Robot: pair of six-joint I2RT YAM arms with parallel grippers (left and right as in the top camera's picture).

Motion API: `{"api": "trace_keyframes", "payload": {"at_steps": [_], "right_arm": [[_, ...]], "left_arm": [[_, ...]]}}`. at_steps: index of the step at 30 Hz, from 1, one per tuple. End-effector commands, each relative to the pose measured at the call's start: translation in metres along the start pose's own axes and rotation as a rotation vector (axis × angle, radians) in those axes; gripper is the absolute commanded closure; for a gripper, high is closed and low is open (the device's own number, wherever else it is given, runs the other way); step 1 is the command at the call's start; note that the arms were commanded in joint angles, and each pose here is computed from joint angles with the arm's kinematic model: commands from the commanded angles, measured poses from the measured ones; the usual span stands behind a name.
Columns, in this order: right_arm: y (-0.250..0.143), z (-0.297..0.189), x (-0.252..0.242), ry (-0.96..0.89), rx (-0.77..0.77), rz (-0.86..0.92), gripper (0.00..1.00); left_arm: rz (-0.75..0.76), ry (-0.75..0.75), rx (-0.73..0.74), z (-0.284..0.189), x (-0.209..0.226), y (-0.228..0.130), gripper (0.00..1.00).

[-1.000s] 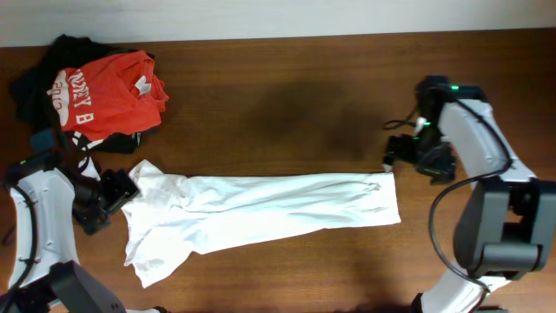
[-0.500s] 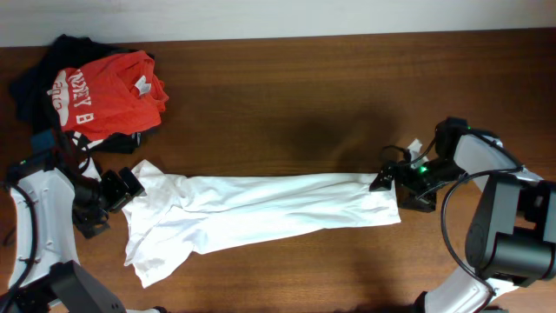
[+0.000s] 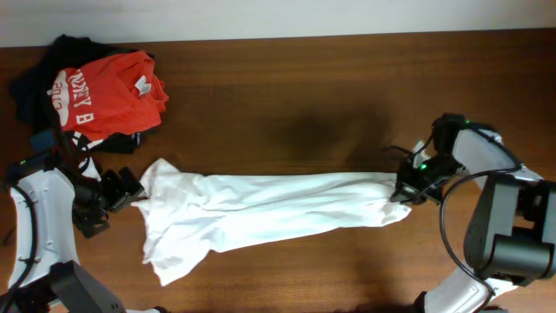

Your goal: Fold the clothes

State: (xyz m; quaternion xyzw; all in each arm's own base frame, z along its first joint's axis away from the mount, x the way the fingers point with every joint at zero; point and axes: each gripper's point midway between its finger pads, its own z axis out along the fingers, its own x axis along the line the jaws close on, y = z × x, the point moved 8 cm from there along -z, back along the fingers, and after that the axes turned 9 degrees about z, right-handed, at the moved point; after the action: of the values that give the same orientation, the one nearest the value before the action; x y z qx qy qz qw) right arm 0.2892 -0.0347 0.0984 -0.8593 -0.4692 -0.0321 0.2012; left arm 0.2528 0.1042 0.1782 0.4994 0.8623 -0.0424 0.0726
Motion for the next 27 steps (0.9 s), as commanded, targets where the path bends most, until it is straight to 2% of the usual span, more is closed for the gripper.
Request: {"api": "trace_keyframes", "payload": {"at_steps": [1,5,10,18,27], "right_arm": [[-0.002,-0.045,0.001,-0.075,-0.142,0.040,0.96],[-0.029,-0.068,0.017,-0.060,-0.203,-0.019,0.96],[-0.069,-0.072,0.056,-0.061,-0.224,-0.201,0.96],[-0.122,-0.025,0.133,-0.060,-0.194,-0.381,0.96],[-0.163,0.030,0.189,-0.026,-0.181,-0.444,0.96]], "left_arm": [[0.009,-0.010,-0.026,-0.006,-0.003,0.002,0.01],[0.008,-0.010,-0.025,-0.006,-0.003,0.002,0.01],[0.008,-0.010,-0.024,-0.006,-0.003,0.002,0.01],[0.008,-0.010,-0.021,-0.006,-0.002,0.002,0.01],[0.008,-0.010,-0.019,-0.006,-0.002,0.001,0.01]]}}
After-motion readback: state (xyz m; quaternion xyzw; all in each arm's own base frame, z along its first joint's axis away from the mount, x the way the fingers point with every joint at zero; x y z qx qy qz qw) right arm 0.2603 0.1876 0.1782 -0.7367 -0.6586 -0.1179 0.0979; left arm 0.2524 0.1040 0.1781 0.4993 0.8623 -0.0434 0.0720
